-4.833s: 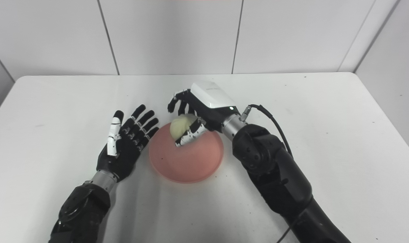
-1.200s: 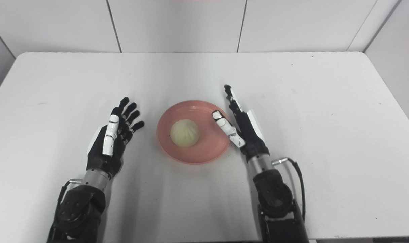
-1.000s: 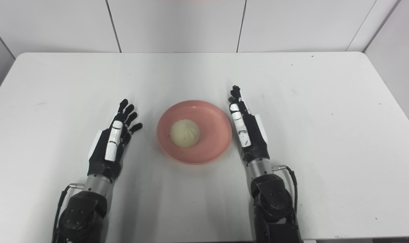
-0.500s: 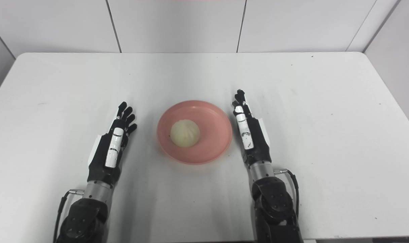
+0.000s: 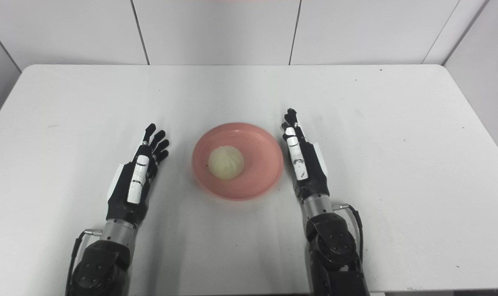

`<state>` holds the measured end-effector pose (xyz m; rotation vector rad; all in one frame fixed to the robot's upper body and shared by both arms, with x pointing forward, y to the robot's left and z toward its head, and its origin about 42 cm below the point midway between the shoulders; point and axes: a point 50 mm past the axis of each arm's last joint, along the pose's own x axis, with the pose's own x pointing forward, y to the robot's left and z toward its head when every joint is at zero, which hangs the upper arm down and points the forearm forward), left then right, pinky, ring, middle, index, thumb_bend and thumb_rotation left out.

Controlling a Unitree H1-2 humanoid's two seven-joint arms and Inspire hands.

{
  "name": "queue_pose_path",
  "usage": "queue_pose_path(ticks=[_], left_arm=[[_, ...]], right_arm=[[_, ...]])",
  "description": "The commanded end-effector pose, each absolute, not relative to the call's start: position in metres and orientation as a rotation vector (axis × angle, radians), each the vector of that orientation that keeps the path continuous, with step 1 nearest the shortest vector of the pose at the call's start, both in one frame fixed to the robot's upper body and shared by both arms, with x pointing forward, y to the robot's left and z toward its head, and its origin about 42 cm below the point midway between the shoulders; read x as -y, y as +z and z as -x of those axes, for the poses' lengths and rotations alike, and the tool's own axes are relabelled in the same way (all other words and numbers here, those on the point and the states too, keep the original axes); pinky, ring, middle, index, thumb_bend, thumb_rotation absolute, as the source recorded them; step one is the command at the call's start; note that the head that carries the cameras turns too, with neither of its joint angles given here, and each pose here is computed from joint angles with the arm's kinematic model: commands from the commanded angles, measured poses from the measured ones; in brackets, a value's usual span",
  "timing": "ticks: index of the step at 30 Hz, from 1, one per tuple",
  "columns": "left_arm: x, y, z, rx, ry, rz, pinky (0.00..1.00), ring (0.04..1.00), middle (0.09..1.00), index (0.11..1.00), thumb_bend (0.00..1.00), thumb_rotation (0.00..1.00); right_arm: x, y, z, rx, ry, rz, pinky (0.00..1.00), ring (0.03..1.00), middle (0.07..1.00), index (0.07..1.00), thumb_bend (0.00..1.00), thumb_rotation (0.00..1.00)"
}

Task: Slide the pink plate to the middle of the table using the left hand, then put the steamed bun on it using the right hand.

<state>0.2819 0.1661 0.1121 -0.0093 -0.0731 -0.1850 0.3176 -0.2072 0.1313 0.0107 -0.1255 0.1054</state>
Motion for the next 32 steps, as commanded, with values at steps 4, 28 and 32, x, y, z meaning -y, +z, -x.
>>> queue_pose_path(ticks=[4,28,32], left_arm=[[-0.1749,0.0969,-0.2791,0.013,-0.174,-0.002,0.96,0.957,0.973,0.981,0.6,1.0],[-0.1765,0.099,-0.2804,0.005,-0.168,-0.023,0.95,0.95,0.968,0.974,0.6,1.0],[-0.1766,0.0993,-0.2801,0.002,-0.168,-0.022,0.95,0.95,0.968,0.975,0.59,1.0]], right_arm=[[0.2048,0.1398,-0.3217,0.136,0.104,-0.032,1.0,1.0,1.0,1.0,0.29,1.0],[0.2052,0.1419,-0.3214,0.13,0.101,0.005,1.0,1.0,1.0,1.0,0.28,1.0],[0.2046,0.1423,-0.3211,0.126,0.107,-0.006,1.0,1.0,1.0,1.0,0.27,1.0]])
